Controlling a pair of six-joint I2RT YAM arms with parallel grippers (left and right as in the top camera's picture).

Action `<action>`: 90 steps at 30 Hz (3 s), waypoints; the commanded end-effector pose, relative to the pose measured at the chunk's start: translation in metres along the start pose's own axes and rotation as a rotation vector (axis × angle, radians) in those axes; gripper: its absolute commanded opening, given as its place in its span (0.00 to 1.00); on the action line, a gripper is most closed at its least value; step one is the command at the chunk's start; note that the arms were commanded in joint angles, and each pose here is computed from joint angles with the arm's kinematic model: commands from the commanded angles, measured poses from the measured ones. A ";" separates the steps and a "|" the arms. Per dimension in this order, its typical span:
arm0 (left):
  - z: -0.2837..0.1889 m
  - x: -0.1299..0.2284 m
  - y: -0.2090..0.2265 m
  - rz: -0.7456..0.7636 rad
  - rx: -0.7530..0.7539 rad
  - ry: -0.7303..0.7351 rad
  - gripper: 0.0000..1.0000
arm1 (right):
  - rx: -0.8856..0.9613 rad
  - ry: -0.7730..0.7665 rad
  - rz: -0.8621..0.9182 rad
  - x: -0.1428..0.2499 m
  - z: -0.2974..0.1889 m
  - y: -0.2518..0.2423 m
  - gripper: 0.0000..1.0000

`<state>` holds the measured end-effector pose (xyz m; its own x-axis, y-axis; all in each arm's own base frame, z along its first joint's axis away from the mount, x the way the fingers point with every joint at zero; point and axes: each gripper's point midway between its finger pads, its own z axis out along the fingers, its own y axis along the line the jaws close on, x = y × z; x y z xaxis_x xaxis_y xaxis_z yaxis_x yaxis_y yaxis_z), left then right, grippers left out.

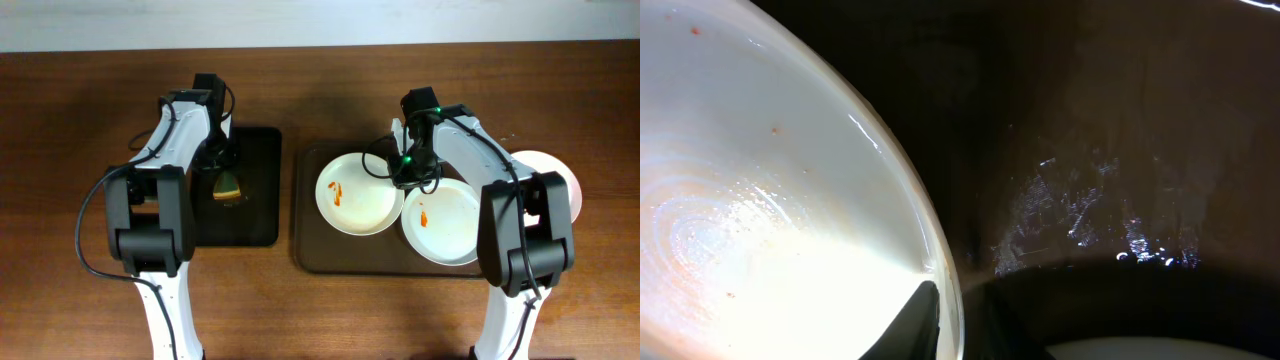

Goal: Clean dirty plates on tray and stack at the side
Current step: 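Grasp the sponge with the left gripper and lift it from the black tray, then carry the sponge with the left gripper over the middle plate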

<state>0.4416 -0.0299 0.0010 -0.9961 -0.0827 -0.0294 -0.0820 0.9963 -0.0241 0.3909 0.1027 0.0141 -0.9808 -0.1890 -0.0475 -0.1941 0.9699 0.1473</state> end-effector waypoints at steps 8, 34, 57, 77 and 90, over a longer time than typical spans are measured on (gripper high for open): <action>0.012 0.047 0.002 -0.004 -0.005 0.192 0.80 | -0.006 -0.012 0.002 -0.004 -0.003 0.003 0.17; 0.019 0.020 -0.023 0.061 -0.006 0.062 0.54 | -0.006 -0.024 0.000 -0.007 -0.003 0.003 0.36; 0.019 0.022 -0.029 0.075 -0.007 0.065 0.00 | -0.006 -0.012 0.032 -0.001 0.003 0.002 0.05; -0.074 0.019 -0.025 0.077 -0.002 0.041 0.00 | -0.006 -0.012 0.032 -0.001 0.003 0.002 0.04; -0.100 0.050 -0.031 0.117 0.037 0.114 0.00 | -0.006 -0.008 0.033 0.000 0.003 0.002 0.04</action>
<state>0.3875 -0.0566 0.0870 -0.9926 -0.0122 0.1207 -0.0166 0.9992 -0.0359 0.3941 0.1053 0.0131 -0.9854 -0.1596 -0.0598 -0.1673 0.9728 0.1600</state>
